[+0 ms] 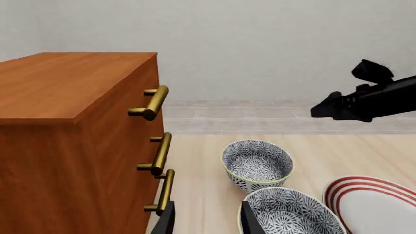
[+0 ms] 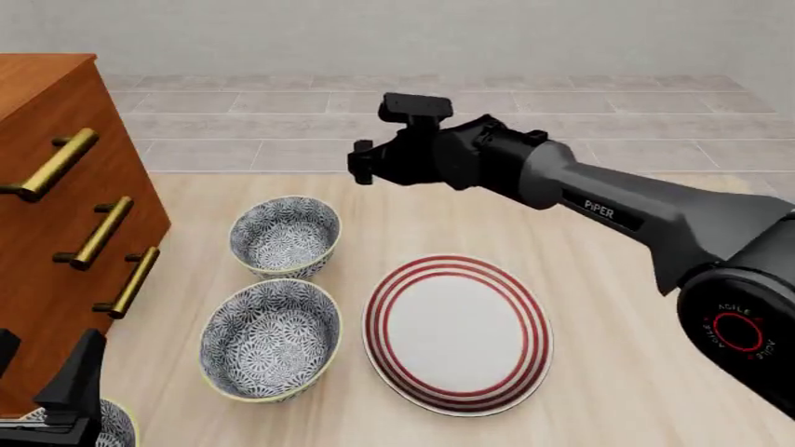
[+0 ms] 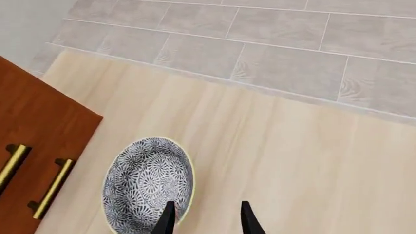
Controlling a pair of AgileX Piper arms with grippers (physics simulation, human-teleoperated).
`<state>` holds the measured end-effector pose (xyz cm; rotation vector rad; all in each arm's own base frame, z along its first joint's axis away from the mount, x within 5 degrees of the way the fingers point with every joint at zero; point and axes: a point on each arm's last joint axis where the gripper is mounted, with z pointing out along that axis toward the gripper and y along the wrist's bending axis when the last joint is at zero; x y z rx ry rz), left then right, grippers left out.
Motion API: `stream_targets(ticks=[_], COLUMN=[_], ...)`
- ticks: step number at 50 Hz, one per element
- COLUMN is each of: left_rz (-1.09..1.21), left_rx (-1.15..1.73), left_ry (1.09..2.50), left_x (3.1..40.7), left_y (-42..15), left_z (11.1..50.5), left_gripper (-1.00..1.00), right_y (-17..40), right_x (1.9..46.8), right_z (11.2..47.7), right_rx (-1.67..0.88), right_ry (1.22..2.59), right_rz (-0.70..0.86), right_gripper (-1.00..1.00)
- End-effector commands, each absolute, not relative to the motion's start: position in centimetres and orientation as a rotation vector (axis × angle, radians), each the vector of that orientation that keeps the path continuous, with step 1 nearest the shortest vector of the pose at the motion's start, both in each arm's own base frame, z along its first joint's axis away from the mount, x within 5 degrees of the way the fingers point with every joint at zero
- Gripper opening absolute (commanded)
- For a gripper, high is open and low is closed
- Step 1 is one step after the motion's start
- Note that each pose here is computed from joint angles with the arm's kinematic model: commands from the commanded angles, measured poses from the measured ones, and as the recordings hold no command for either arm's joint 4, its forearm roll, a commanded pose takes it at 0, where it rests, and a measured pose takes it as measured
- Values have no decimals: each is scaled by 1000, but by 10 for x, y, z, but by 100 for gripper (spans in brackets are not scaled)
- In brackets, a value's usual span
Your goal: Pick up the bowl and put it in the front on the plate.
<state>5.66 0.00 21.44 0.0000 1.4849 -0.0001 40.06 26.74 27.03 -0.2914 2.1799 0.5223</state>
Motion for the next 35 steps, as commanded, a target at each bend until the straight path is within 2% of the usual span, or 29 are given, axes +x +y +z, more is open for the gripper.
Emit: stream_targets(ticks=[1, 35], left_rz=[0, 0], left_rx=[0, 0], left_ry=[1485, 1485], left_x=[57, 57], left_y=[0, 0], left_z=[214, 214], left_gripper=[100, 100], right_y=[286, 314], right_x=[410, 429], right_z=[247, 186], right_rx=[-315, -299], right_ry=[2203, 2261], right_rz=[526, 541], right_gripper=[100, 100])
